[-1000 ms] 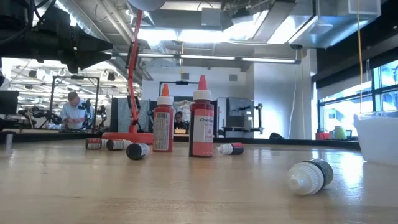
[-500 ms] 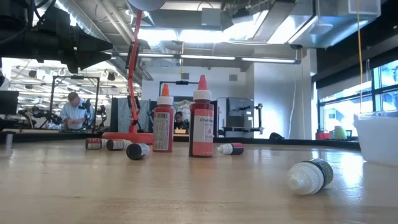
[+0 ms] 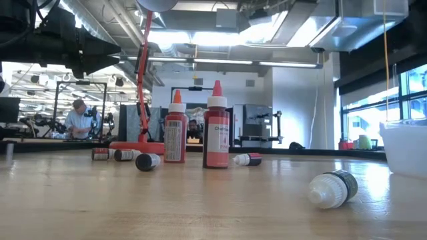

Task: Pick & Place food coloring
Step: Put the right small red bottle into the transparent container

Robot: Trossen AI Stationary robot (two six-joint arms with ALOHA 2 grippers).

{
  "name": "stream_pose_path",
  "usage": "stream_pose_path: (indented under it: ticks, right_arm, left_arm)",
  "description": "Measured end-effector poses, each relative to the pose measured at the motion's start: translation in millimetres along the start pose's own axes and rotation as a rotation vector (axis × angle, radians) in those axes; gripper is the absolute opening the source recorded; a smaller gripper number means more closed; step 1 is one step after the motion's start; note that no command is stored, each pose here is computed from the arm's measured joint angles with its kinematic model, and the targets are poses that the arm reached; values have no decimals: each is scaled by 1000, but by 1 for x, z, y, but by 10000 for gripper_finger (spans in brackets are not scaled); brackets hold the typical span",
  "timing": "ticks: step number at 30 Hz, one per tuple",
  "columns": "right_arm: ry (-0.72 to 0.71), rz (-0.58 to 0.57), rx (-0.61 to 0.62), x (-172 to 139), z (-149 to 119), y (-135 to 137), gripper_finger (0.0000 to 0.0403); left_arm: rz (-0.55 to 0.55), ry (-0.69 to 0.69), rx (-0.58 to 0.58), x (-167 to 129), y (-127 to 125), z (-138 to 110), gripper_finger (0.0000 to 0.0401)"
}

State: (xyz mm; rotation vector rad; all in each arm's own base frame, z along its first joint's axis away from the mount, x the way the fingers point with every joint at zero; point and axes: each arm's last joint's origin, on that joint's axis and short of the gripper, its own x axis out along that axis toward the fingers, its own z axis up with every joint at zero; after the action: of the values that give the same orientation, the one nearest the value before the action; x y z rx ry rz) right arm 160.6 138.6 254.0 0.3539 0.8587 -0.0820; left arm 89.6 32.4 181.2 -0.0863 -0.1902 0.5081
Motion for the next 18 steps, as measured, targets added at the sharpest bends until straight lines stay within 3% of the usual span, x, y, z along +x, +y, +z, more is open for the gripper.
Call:
stream_pose_path:
  ticks: [5, 11, 18]
  right_arm:
    - [-137, -14, -124, 1, 30, -4, 169]
    - [-130, -43, -275, 17, 56, -25, 169]
    - [-111, 0, -433, 55, 88, -49, 169]
  left_arm:
    - [0, 0, 0, 0, 0, 0, 259]
    - [-1, 0, 0, 0, 0, 0, 259]
    - [-1, 0, 0, 0, 0, 0, 259]
